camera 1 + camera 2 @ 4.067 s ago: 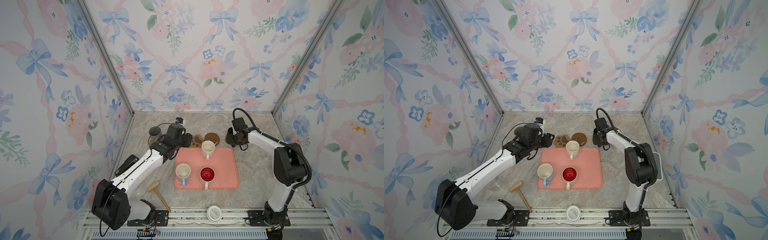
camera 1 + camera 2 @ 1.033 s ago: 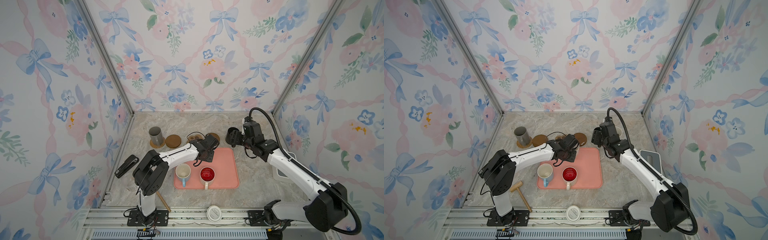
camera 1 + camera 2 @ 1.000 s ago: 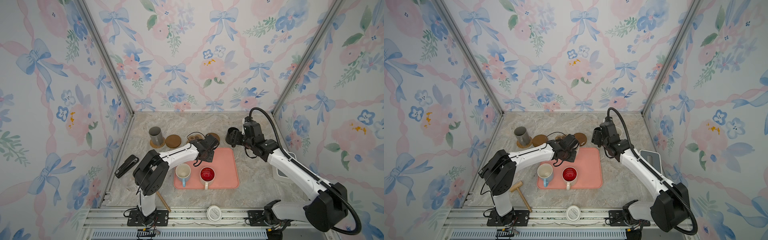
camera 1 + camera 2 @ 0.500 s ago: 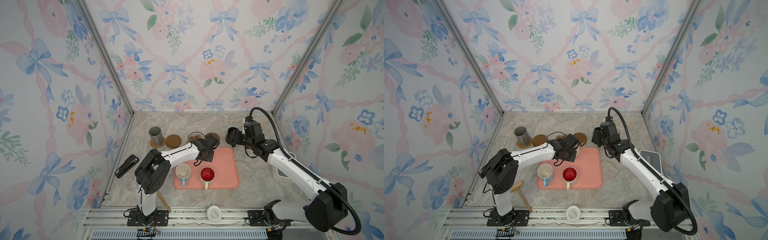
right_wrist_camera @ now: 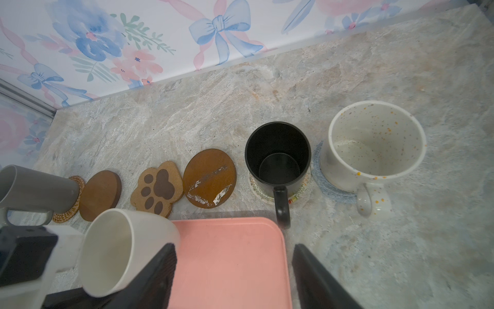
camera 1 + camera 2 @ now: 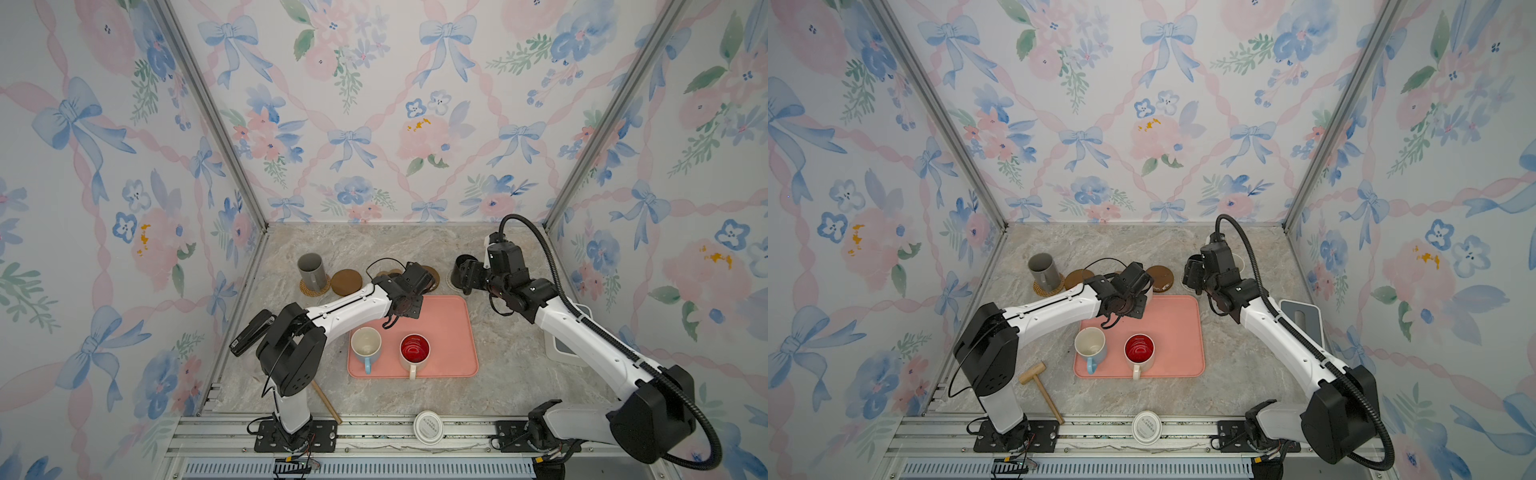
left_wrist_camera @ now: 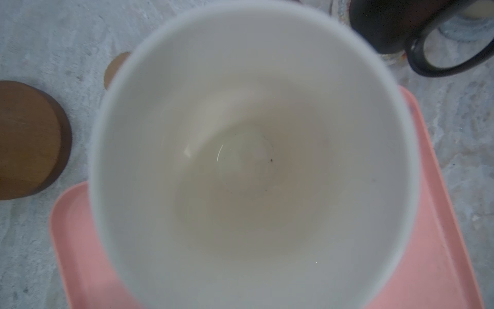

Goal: Place cups on coasters
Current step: Pick up the cup from the tray, then place the cup on the coaster.

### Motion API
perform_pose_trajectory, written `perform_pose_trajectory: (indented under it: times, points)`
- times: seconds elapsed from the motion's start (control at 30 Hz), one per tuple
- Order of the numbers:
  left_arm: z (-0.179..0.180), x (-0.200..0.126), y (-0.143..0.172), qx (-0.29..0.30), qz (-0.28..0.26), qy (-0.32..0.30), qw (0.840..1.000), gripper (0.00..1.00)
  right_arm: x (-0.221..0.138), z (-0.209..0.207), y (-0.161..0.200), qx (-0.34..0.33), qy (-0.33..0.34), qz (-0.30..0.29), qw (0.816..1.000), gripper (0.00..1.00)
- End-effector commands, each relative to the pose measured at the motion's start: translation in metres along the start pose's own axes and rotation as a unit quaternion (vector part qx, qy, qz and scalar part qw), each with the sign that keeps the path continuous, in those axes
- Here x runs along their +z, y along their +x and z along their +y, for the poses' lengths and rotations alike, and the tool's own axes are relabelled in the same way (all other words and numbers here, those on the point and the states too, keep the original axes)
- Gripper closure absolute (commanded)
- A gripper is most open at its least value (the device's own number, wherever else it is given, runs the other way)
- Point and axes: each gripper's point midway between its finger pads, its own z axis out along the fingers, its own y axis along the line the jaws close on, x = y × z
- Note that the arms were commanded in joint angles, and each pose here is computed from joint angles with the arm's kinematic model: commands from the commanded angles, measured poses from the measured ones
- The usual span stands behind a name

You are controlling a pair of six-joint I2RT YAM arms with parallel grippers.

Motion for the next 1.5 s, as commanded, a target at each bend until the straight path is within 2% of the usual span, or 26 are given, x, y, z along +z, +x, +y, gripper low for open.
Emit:
perform_pose_trajectory:
  times: [0.0,0.4,0.73,1.13,1.47]
  points:
    - [0.026,-0.024,-0.026,-0.012,-0.049,-0.027,0.998,1.0,0.006,0.001,0.002,0.006,-0.004,0.003,1.0,0.29]
    - [0.114,-0.028,-0.029,-0.069,-0.052,-0.089,0.992,1.0,0.011,0.007,0.003,0.0,-0.005,0.012,1.0,0.29]
    - [0.161,-0.02,-0.026,-0.103,-0.04,-0.131,0.985,1.0,0.025,0.022,0.007,-0.011,-0.014,0.028,0.999,0.29]
    - [0.194,0.002,-0.011,-0.132,-0.007,-0.157,0.979,1.0,0.032,0.029,0.008,-0.016,-0.016,0.034,0.999,0.29]
    - [0.201,0.017,-0.009,-0.145,-0.002,-0.144,0.979,1.0,0.034,0.03,0.009,-0.018,-0.016,0.038,0.999,0.29]
